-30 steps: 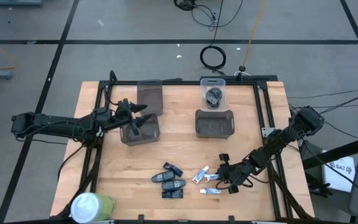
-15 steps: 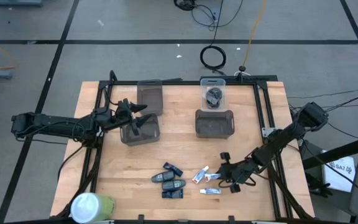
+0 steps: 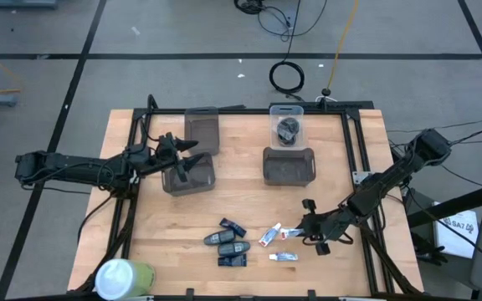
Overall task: Pick & Place Travel size toiletries
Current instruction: Put the top right white toothpaste into the bottom right black bin
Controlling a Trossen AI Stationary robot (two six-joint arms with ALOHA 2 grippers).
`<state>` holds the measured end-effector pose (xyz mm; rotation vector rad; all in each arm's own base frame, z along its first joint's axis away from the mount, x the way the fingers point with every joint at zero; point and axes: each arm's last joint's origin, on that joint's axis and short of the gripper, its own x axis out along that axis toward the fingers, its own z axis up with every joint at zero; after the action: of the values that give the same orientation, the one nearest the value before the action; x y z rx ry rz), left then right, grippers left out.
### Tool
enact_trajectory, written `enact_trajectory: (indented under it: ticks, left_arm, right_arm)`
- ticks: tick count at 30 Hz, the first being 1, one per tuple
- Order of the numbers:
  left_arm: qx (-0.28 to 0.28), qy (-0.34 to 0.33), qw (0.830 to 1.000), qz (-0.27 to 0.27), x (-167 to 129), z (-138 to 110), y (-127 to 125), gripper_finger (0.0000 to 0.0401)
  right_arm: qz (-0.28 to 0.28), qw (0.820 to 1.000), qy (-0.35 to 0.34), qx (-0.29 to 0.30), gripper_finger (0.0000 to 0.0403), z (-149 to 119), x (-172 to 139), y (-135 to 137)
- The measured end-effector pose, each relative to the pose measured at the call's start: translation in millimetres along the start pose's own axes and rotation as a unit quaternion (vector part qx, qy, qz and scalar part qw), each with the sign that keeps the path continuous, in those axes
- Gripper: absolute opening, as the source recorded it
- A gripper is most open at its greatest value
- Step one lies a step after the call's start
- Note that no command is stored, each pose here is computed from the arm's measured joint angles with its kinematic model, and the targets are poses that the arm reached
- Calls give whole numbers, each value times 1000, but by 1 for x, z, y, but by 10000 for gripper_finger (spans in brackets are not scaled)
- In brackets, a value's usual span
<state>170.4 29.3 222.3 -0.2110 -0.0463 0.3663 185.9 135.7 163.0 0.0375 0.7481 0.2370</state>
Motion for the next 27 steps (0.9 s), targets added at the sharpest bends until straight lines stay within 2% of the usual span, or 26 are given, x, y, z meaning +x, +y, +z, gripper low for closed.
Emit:
enact_trajectory:
  ticks: [14,20,27]
  left_arm:
    - [0,0,1000,0,0,0,0,271]
    - [0,0,1000,0,0,0,0,271]
    - [0,0,1000,0,0,0,0,271]
  right_arm:
    - [11,997,-22,67,68,-30,-18,-18]
    - [38,990,-123,58,69,-38,-27,-25]
    - [0,966,-252,60,70,-42,-34,-38]
